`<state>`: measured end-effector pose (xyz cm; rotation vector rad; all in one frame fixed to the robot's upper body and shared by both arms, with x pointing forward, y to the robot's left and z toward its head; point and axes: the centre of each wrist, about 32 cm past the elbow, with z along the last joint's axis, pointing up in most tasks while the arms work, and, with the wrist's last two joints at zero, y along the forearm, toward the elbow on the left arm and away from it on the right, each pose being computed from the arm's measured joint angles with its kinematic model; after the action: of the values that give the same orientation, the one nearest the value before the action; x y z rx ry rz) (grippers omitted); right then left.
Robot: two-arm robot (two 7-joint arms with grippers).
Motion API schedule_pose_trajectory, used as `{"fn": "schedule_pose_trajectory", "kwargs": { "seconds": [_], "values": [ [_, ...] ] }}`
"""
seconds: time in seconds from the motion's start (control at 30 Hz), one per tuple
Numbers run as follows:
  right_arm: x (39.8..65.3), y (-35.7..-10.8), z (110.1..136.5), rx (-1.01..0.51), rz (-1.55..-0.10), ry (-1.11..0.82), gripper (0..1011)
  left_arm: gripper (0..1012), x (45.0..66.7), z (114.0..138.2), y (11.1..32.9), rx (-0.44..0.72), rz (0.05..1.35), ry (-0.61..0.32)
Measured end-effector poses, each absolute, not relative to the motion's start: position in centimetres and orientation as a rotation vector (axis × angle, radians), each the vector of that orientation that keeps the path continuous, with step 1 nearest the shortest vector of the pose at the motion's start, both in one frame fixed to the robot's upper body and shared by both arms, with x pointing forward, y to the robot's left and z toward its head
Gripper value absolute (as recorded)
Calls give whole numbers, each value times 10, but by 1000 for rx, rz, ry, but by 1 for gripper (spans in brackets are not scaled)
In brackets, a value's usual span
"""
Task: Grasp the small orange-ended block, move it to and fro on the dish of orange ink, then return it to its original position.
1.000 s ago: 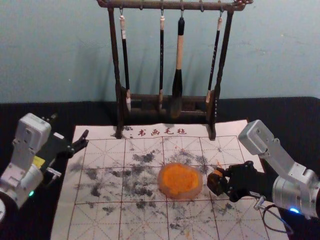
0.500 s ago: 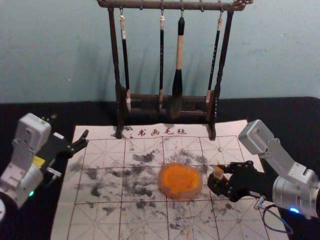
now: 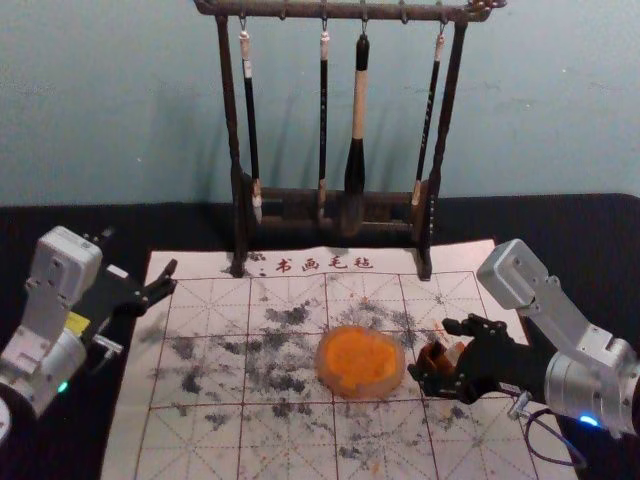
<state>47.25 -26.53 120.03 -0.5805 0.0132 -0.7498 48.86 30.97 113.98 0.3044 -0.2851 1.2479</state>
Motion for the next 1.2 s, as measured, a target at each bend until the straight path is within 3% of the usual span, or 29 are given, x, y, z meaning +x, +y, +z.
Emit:
{"fn": "schedule_pose_trajectory", "kwargs": {
  "seconds": [0.27,0.83,1.2],
  "values": [
    [472,-265,1200,-580,-750,13,1000,1001,489,1140,310,304,1248,-285],
    [471,-265,1200,-566,-760,0,1002,1001,489,1140,310,304,1248,-285],
    [457,-272,1201,-376,-1013,-178,1002,1001,489,1140,310,304,1248,-285]
  ]
}}
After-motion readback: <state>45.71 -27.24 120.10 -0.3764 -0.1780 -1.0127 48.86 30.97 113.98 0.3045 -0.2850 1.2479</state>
